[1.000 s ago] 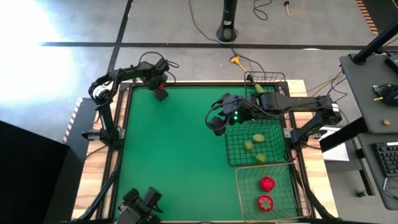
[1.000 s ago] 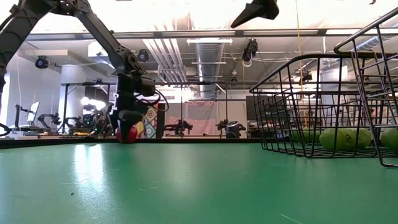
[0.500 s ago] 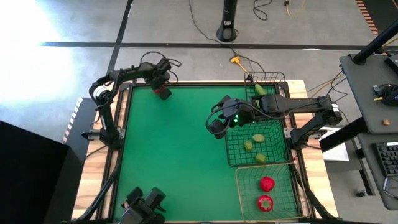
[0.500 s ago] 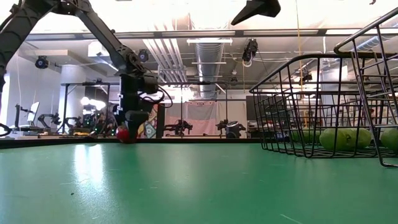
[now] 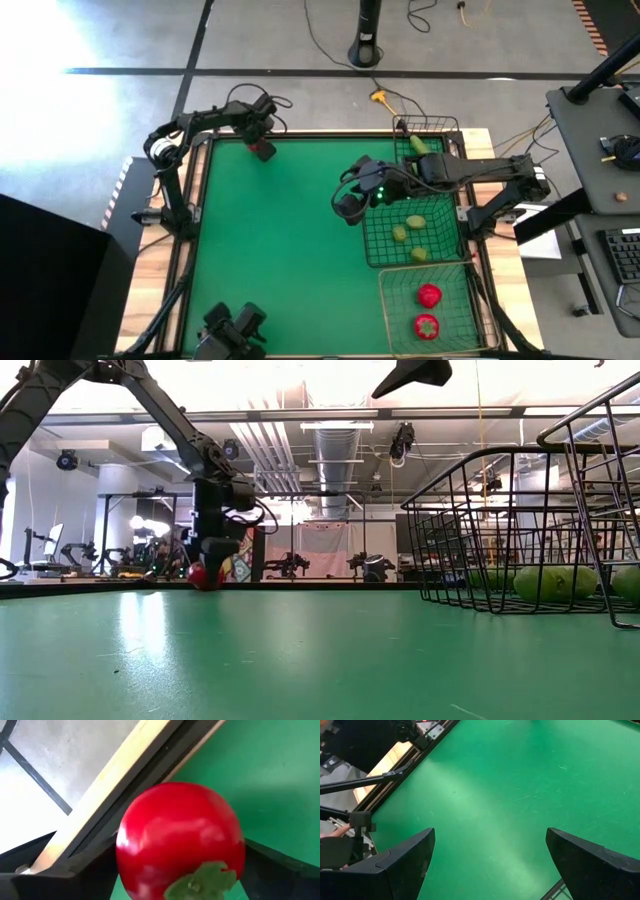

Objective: Sort produce into baskets
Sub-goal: Put the tomato into the gold wire basket

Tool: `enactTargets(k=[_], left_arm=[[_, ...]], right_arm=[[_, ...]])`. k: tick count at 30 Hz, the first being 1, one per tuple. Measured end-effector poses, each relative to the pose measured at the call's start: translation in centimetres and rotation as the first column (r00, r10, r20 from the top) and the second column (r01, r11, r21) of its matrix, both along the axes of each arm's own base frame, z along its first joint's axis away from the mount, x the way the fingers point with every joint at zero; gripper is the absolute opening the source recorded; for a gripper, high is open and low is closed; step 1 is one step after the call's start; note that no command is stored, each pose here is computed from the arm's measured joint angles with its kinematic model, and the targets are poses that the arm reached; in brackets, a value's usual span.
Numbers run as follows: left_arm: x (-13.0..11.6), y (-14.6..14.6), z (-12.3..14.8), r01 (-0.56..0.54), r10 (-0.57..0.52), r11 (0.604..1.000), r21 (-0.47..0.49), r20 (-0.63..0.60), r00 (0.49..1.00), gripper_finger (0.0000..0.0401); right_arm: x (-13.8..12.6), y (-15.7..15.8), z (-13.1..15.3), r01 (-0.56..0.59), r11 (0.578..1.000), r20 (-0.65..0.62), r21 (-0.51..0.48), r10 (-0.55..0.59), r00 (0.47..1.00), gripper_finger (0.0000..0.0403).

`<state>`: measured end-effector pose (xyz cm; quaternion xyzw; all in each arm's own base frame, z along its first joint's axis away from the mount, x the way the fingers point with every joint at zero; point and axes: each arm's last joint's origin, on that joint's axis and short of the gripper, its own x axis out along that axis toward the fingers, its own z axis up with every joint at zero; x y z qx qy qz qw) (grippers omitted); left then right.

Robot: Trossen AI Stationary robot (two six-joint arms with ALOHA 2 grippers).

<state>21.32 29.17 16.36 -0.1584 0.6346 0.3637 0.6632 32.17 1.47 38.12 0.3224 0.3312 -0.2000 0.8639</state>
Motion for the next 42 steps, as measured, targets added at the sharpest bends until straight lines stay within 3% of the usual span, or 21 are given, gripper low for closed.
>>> enactTargets(k=[6,12,17,23,30,35,42], left_arm=[[-0.2,-0.9,0.6,0.012,-0.011,0.997,-0.071,0.012,1.0,0.0282],[0.9,-3.6,4.2,0.033,-0.017,0.995,-0.094,0.16,0.987,0.0282],[3.8,-8.7,7.8,0.173,-0.153,0.984,-0.05,0.272,0.95,0.0282],[7.4,-16.1,9.4,0.405,-0.369,0.914,-0.016,0.384,0.847,0.0283],[8.5,-23.0,8.0,0.516,-0.442,0.856,0.035,0.568,0.695,0.0285],[7.6,-26.1,5.7,0.508,-0.416,0.859,0.063,0.665,0.62,0.0285],[7.0,-27.7,2.5,0.491,-0.367,0.87,0.044,0.723,0.585,0.0286]], right_arm=[[0.0,0.0,0.0,-0.003,1.0,-0.001,-0.004,0.003,1.0,0.0373],[0.0,0.0,0.0,-0.021,1.0,-0.005,-0.021,0.021,1.0,0.0373],[0.0,0.0,0.0,-0.053,0.997,-0.013,-0.052,0.052,0.999,0.0373],[0.0,0.0,0.0,-0.115,0.987,-0.029,-0.113,0.113,0.993,0.0373],[0.1,1.6,-0.2,-0.189,0.957,-0.063,-0.218,0.179,0.982,0.0373],[0.4,4.5,-1.2,-0.207,0.954,-0.081,-0.216,0.194,0.978,0.0373],[1.3,8.3,-3.4,-0.115,0.987,-0.088,-0.115,0.106,0.991,0.0373]])
